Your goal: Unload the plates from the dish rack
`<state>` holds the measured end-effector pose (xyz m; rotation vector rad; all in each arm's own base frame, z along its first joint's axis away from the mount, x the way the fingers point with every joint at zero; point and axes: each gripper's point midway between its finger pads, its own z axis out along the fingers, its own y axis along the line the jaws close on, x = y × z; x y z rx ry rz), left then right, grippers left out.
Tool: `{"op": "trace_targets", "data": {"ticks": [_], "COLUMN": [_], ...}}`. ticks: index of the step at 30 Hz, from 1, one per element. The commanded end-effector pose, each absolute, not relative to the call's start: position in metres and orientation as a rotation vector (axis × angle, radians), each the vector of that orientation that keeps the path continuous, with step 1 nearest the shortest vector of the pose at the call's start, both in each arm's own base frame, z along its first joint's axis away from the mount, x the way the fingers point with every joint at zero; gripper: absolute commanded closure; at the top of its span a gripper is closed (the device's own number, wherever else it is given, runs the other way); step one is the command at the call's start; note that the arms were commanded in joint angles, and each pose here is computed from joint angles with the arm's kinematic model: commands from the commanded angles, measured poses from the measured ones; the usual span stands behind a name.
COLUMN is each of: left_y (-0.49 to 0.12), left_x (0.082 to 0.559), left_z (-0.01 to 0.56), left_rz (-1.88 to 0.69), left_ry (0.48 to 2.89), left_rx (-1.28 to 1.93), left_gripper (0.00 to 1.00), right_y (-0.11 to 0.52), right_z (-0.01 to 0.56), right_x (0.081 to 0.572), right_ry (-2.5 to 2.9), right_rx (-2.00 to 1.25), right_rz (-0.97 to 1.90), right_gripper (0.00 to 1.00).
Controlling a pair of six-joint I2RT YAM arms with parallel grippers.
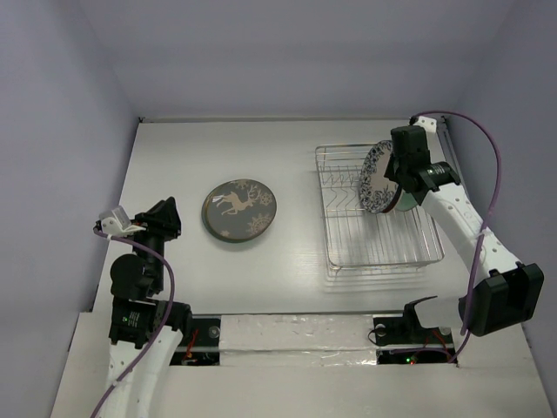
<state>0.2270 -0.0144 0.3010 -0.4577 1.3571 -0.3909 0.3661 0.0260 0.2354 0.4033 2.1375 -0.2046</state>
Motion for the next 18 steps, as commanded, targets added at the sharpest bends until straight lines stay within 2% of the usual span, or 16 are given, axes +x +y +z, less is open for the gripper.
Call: {"op": "trace_targets", "data": {"ticks": [1, 8, 18], "left_y": [-0.015, -0.016, -0.016], "left_x": [0.222, 0.223, 0.224], "left_z": [0.323, 0.322, 0.322], "left_rz": [-0.418, -0.416, -0.416], "left_ry": [1.286, 1.291, 1.292], "left_rx": [-0.44, -0.44, -0.44], "left_gripper": [0.74, 0.73, 0.73], "right_y": [0.013, 0.012, 0.013], "right_z": [0.24, 0.244, 0.213], "right_x": [0.369, 0.367, 0.377], "right_ry": [2.117, 2.107, 2.17], "right_rx": [0.422, 0.415, 0.389], "right_rz": [-0.268, -0.269, -0.314], "right_gripper": [0.65, 0.67, 0.68]}}
